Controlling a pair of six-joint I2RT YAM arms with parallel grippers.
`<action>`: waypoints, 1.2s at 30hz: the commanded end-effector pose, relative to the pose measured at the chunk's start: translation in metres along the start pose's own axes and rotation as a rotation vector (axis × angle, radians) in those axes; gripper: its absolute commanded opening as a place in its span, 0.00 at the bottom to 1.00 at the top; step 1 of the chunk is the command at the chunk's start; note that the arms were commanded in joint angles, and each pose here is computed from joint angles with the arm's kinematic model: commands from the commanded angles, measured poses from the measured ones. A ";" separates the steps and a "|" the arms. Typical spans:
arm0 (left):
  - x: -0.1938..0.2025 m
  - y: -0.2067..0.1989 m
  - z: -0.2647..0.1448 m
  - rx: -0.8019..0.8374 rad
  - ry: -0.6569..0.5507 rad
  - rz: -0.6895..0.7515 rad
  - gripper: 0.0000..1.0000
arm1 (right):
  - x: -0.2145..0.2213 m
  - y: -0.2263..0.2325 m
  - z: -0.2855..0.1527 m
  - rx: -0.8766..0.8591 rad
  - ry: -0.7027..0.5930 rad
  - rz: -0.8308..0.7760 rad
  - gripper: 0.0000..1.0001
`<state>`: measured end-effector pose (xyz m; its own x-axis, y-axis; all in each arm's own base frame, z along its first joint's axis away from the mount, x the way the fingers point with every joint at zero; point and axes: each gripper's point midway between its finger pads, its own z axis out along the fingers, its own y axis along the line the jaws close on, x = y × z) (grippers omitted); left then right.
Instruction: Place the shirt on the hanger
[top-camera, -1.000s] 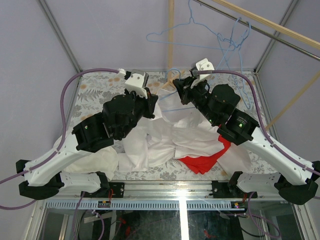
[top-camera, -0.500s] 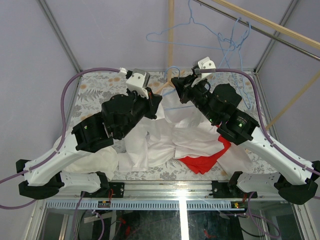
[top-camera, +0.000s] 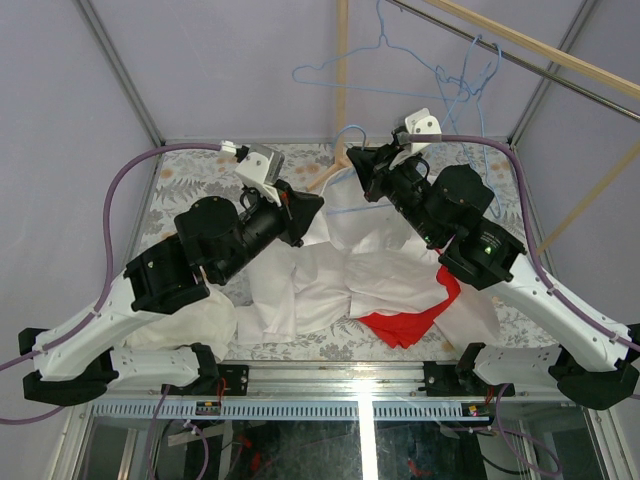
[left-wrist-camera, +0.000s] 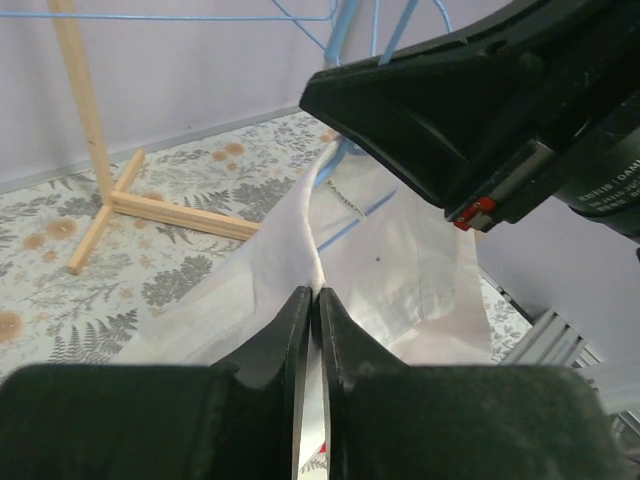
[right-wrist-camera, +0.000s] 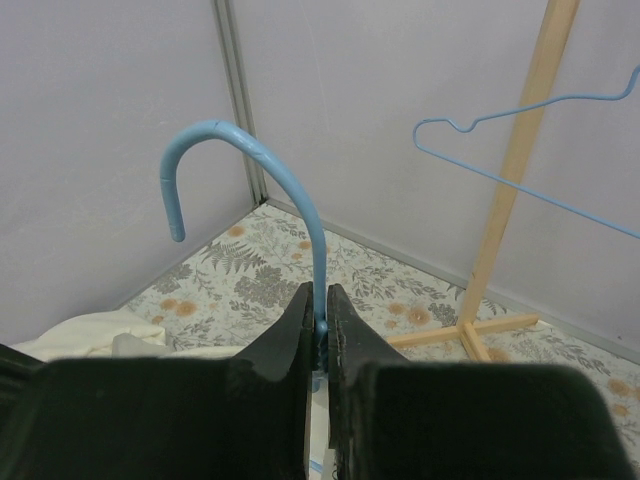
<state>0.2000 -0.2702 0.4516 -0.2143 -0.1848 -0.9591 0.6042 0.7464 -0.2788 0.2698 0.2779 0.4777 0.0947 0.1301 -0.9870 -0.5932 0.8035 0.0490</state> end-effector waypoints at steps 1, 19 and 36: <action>-0.008 -0.026 0.004 0.125 -0.025 -0.003 0.08 | -0.055 -0.010 -0.009 0.038 -0.150 0.025 0.00; -0.044 0.005 -0.028 0.066 -0.066 0.365 0.79 | -0.069 -0.010 -0.037 -0.014 -0.177 0.031 0.00; 0.004 -0.030 -0.044 0.373 0.105 0.512 0.77 | -0.078 0.023 -0.089 -0.277 -0.157 0.043 0.00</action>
<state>0.1622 -0.2530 0.4691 0.0974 0.1827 -0.9783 0.8154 0.5490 0.1837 0.1983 0.2366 0.5211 0.1499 0.2070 -0.9668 -0.7371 0.6751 0.0302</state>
